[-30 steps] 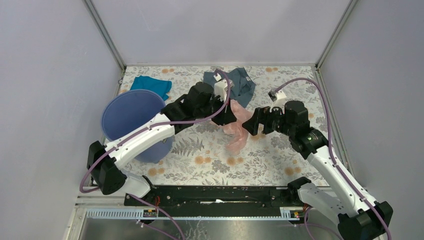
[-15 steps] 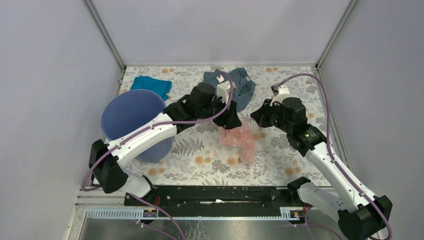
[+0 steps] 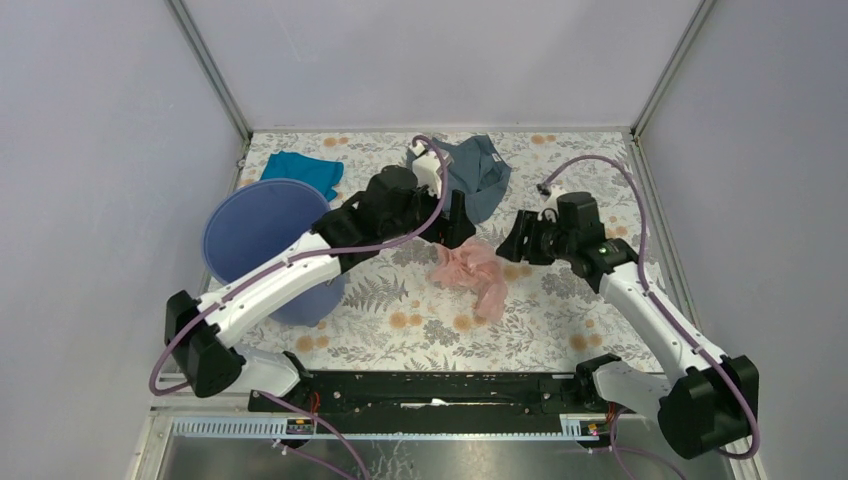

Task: Put the trash bags into the trash bin

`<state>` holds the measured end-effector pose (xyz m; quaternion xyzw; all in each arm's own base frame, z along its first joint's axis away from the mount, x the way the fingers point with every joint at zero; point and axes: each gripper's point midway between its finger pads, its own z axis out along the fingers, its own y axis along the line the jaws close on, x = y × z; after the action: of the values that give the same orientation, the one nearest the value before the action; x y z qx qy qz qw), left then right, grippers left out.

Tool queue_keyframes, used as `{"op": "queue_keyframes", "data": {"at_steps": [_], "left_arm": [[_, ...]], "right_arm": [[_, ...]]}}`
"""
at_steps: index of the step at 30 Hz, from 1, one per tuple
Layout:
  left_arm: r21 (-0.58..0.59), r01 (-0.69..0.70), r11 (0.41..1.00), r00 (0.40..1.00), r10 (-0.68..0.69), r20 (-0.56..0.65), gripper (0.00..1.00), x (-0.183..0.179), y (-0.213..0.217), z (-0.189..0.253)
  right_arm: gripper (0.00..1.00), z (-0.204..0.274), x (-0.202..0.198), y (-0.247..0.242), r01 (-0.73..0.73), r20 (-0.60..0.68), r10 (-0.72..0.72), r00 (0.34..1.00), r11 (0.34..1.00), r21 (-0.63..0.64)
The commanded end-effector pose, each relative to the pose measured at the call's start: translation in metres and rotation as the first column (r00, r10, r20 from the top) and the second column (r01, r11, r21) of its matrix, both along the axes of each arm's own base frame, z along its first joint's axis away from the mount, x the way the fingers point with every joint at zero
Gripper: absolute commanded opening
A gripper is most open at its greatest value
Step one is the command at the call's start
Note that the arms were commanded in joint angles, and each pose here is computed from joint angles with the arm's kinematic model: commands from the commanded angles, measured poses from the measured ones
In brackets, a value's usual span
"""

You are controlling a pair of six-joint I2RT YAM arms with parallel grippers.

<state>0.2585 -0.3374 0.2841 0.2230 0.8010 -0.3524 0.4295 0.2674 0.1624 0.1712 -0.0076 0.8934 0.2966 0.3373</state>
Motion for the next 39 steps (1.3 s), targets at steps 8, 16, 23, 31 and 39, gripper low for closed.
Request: {"op": "queue_keyframes", "data": {"at_steps": [8,16,23,31,39], "left_arm": [[-0.022,-0.174,0.984,0.985,0.175,0.011,0.85,0.023,0.014,-0.001],[-0.074,-0.193,0.978,0.978,0.198,0.067,0.95,0.02,0.025,0.018],[-0.066,-0.186,0.98,0.98,0.19,0.061,0.98,0.02,0.023,0.014],[-0.053,-0.109,0.993,0.994,0.109,-0.009,0.99,0.013,0.005,0.003],[-0.025,-0.066,0.997,0.996,0.064,-0.064,0.92,0.012,-0.007,-0.017]], "right_arm": [[0.85,-0.022,-0.021,0.078,0.006,-0.092,0.011,0.996,0.984,0.177],[0.84,-0.044,0.017,0.075,0.255,-0.059,-0.249,0.967,0.957,0.135],[0.06,-0.032,0.027,0.074,0.192,0.035,-0.195,0.98,0.979,0.071],[0.0,0.05,-0.01,0.057,0.043,0.222,-0.072,0.972,0.991,0.13],[0.0,0.099,-0.038,0.061,-0.08,0.295,0.014,0.955,0.973,0.215]]}}
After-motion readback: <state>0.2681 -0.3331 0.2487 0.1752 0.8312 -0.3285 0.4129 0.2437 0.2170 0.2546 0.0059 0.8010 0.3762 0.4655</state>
